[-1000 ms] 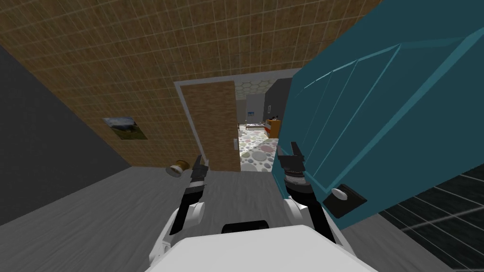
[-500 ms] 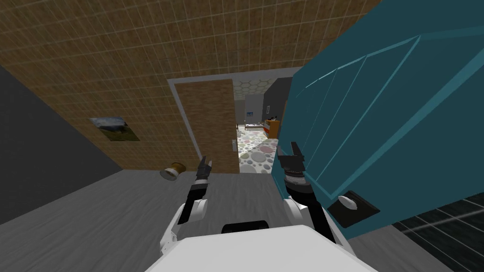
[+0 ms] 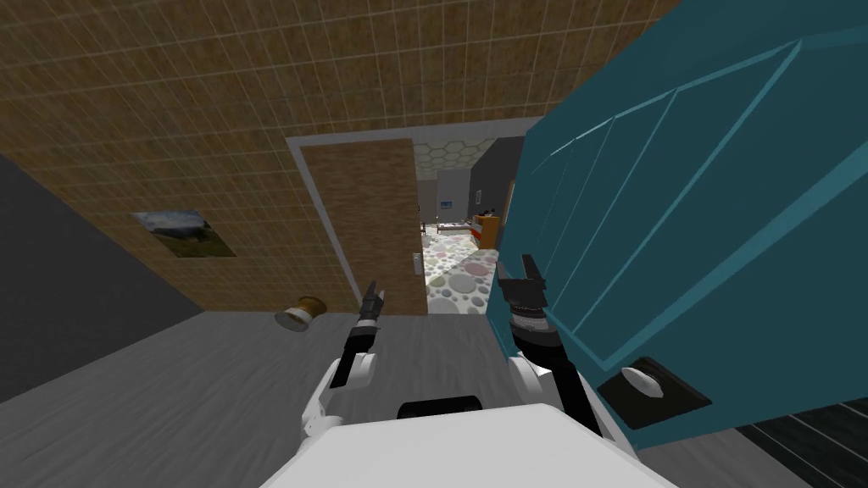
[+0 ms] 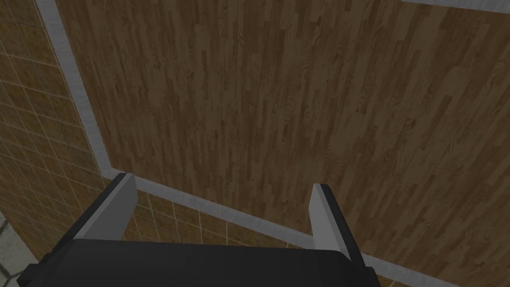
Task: Pull the door open
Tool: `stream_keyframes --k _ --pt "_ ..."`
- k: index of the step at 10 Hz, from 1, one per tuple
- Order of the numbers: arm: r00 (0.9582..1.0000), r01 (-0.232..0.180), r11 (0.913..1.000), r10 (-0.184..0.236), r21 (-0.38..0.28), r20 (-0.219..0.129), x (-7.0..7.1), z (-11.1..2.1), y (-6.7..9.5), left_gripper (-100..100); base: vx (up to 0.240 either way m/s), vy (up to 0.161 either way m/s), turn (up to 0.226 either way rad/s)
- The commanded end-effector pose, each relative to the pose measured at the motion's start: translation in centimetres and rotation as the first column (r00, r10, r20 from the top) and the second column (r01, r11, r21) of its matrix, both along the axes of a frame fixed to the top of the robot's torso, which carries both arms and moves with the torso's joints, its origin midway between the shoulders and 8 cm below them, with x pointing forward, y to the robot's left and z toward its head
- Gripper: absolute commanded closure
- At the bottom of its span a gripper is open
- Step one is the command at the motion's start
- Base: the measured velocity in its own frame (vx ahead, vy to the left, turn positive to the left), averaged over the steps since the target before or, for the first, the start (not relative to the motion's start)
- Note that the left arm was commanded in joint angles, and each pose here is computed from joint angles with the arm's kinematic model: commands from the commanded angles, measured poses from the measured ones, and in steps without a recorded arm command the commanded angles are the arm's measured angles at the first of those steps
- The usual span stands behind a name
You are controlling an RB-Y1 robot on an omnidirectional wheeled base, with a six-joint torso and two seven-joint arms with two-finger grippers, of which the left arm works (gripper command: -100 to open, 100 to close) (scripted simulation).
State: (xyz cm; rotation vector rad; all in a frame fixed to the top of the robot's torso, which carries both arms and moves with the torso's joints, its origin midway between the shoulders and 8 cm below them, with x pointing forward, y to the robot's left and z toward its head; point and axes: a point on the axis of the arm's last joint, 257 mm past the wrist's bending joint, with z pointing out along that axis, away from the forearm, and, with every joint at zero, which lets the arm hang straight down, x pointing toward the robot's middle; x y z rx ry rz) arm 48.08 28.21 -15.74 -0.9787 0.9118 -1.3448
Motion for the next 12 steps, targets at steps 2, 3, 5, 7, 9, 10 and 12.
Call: stream_keyframes --k 2,3,5,7,9,10,12 --pt "0.9989 0.007 1.0 -0.007 0.002 -0.046 1.3 -1.9 -0.3 -100 0.104 -0.025 -0.037" --pt "0.998 0.009 1.0 -0.009 0.002 -0.062 1.8 -2.6 -0.4 -100 0.102 -0.013 -0.044" --pt "0.9956 0.015 0.9999 -0.014 0.004 -0.093 2.7 -3.8 -0.6 -100 0.106 -0.018 -0.033" --pt "0.9918 0.019 0.9998 -0.018 0.005 -0.126 3.5 -5.2 -0.7 -100 0.096 -0.004 -0.037" --pt "0.9874 0.024 0.9997 -0.022 0.006 -0.157 4.2 -6.5 -0.9 -100 0.102 -0.008 -0.031" --pt "0.9849 0.026 0.9996 -0.024 0.007 -0.171 4.6 -7.1 -1.0 -100 0.094 -0.001 -0.032" --pt "0.9797 0.029 0.9995 -0.027 0.008 -0.199 5.2 -8.2 -1.2 -100 0.099 -0.019 -0.034"
